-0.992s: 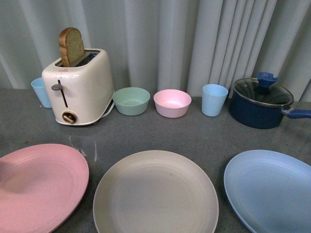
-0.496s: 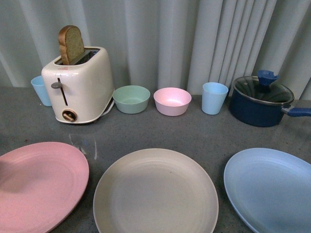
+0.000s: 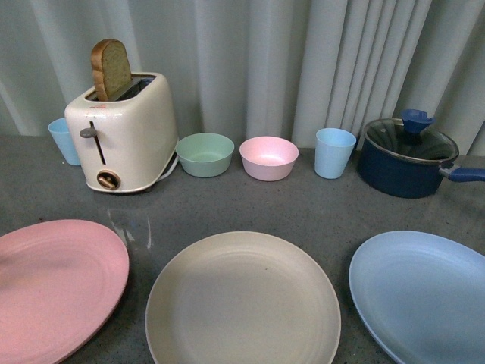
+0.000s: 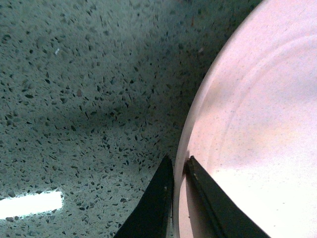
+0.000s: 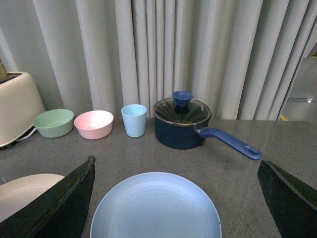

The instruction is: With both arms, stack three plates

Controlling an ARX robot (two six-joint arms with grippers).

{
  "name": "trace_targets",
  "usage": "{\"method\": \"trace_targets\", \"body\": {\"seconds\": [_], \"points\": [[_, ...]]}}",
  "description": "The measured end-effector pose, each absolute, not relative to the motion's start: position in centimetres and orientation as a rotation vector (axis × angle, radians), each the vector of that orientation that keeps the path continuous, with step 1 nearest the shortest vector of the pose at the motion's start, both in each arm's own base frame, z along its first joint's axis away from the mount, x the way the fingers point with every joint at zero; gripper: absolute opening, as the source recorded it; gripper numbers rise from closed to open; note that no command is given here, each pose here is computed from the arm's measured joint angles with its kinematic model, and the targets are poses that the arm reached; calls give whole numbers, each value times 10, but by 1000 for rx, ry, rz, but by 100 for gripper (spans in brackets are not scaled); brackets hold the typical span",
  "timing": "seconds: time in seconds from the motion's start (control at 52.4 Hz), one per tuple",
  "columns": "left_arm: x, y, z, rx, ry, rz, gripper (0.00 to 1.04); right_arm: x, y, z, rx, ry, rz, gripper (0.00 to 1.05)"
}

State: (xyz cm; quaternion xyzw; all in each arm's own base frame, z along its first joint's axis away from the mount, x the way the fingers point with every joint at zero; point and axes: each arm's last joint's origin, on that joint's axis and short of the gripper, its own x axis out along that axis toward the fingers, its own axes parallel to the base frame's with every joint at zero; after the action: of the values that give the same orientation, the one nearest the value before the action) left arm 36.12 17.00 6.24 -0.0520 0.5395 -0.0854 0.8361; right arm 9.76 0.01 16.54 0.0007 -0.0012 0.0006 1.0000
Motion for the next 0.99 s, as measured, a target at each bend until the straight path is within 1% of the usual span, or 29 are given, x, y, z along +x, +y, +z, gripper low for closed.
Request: {"method": "trace_targets", "body": {"seconds": [0.019, 0.038, 0.172, 0.362, 0.458, 0.534, 0.668, 0.744, 0.935, 0.992], "points": [[362, 174, 65, -140, 1132, -177, 4, 98, 0, 165, 1, -2, 1, 97], [362, 176, 66, -153, 1125, -179, 3, 98, 0, 165, 1, -2, 1, 97], [360, 191, 82, -227, 1097, -158, 3, 98, 0, 165, 2, -2, 1, 97], [351, 200, 104, -290, 1047, -165, 3, 98, 0, 165, 1, -2, 1, 97], [348, 201, 125, -306, 1001, -181, 3, 98, 0, 165, 2, -2, 1, 97], [345, 196, 151, -296, 949, -200, 3, 98, 0, 165, 1, -2, 1, 97], [339, 172, 175, -266, 907, -251, 3, 98, 0, 165, 2, -2, 1, 97], [335, 146, 180, -233, 898, -294, 3, 98, 0, 165, 2, -2, 1, 97], [326, 69, 173, -211, 909, -438, 3, 98, 0, 165, 1, -2, 1, 97], [323, 37, 167, -204, 925, -484, 3, 98, 0, 165, 1, -2, 1, 97]]}}
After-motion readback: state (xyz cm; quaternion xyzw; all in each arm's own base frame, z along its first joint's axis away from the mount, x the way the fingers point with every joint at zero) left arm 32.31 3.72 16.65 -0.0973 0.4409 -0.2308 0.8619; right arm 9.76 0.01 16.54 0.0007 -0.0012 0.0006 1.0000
